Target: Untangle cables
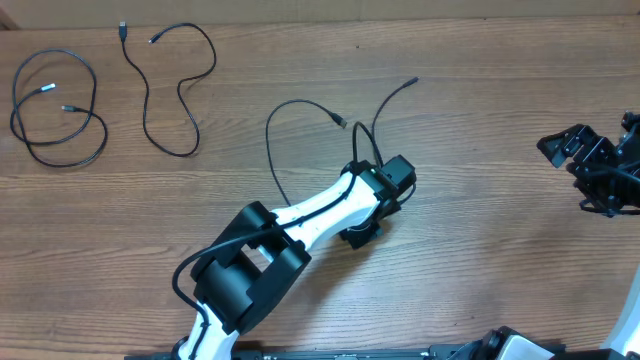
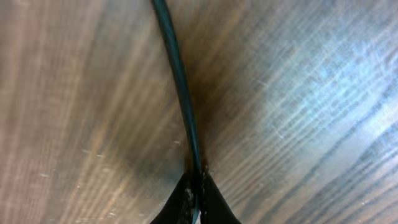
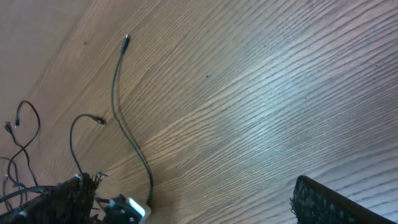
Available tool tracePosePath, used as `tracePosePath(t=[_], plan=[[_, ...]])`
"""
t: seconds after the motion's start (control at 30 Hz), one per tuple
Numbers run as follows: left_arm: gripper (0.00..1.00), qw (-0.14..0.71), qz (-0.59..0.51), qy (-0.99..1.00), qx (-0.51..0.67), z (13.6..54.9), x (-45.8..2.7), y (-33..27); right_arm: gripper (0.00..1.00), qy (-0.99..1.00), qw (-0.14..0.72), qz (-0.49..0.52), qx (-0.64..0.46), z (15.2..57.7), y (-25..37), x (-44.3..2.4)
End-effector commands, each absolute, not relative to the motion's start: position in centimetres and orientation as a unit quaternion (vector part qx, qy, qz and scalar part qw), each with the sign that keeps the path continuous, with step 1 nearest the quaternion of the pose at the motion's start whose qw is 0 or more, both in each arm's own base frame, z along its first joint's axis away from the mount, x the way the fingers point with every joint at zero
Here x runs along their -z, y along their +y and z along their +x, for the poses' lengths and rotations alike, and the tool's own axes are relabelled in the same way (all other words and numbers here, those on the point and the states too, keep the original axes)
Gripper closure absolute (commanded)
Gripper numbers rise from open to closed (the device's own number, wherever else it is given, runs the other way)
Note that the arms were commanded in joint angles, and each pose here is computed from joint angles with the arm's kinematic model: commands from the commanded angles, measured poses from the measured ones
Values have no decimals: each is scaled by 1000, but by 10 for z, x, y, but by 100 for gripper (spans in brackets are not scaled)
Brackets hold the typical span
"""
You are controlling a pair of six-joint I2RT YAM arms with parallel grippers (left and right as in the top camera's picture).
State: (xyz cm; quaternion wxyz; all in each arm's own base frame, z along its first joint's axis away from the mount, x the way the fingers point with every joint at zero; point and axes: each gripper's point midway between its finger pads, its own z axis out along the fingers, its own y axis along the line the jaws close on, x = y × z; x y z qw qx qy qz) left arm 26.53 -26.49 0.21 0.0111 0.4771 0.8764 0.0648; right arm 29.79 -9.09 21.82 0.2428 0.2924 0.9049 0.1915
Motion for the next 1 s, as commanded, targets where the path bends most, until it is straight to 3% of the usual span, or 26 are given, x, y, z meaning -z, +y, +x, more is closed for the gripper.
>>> tracePosePath(t=[0.0, 0.27, 0.47, 0.73, 0.97], plan=[[96, 116, 435, 891, -59, 300, -71, -271, 0, 904, 261, 284, -185, 299, -93, -229], [95, 292, 331, 897, -12, 333, -209, -228, 0, 904, 261, 284, -184, 299, -93, -229], [96, 399, 187, 898, 16, 349, -292, -154, 0, 904, 261, 284, -185, 299, -93, -229], [95, 523, 157, 832, 100, 323, -389, -102, 0, 904, 261, 284, -185, 299, -93, -229], [95, 596, 75, 799, 39, 299, -445, -32, 0, 904, 261, 284, -185, 299, -93, -229]])
